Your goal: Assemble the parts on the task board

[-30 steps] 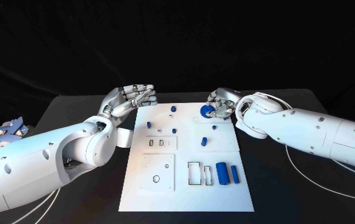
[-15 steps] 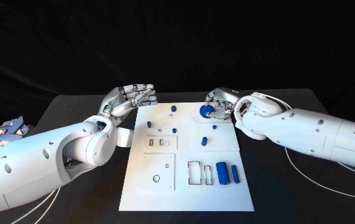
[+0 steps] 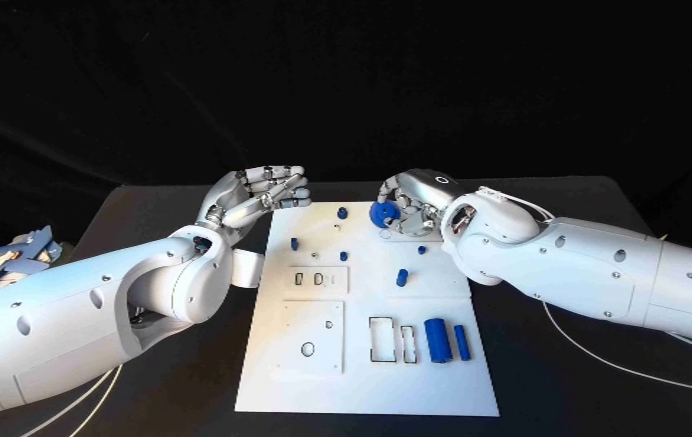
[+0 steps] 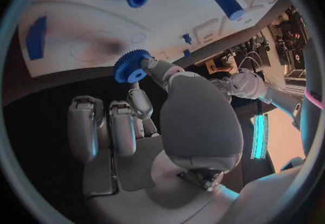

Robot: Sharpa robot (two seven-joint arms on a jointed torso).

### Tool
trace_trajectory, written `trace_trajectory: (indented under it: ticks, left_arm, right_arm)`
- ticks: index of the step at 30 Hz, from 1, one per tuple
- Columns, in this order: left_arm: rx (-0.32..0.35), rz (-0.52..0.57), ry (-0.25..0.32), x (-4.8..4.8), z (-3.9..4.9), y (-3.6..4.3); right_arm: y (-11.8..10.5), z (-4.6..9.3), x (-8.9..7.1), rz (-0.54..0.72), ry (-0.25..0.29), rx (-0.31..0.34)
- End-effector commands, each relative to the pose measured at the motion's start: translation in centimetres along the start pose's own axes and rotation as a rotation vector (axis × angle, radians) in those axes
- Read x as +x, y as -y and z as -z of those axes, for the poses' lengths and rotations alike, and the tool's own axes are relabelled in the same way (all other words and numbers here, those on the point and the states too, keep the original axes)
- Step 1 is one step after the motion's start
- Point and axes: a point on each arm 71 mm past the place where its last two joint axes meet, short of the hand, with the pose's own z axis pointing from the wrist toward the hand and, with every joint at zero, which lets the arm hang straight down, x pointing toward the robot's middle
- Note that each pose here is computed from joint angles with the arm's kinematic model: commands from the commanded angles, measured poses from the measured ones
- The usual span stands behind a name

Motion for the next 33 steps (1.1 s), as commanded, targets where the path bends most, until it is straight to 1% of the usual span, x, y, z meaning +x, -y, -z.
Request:
trace_trajectory:
  ticks: [1, 3, 6, 13, 22, 26, 33]
  left_arm:
    - [0.004, 0.01, -0.017, 0.23, -0.08, 0.08]
    - [0.004, 0.01, -0.016, 0.23, -0.09, 0.08]
    - [0.004, 0.01, -0.016, 0.27, -0.11, 0.06]
    - [0.005, 0.012, -0.02, 0.43, -0.16, 0.06]
    - [0.007, 0.016, -0.026, 0.7, -0.23, 0.05]
    - [0.008, 0.016, -0.026, 0.74, -0.24, 0.06]
    - [0.009, 0.015, -0.024, 0.69, -0.25, 0.06]
  right_arm:
    - [-1.5, -0.2, -0.3, 0.032, 0.058, -0.042]
    - [-2.8, -0.4, -0.1, 0.025, 0.06, -0.07]
    - [-4.1, -0.9, 0.1, 0.019, 0.058, -0.096]
    - [-5.7, -1.8, 1.2, 0.017, 0.042, -0.123]
    - [-6.7, -2.9, 3.2, 0.01, 0.005, -0.133]
    - [-6.8, -3.3, 3.8, 0.013, -0.009, -0.129]
    - [-6.6, -3.6, 4.5, 0.019, -0.016, -0.119]
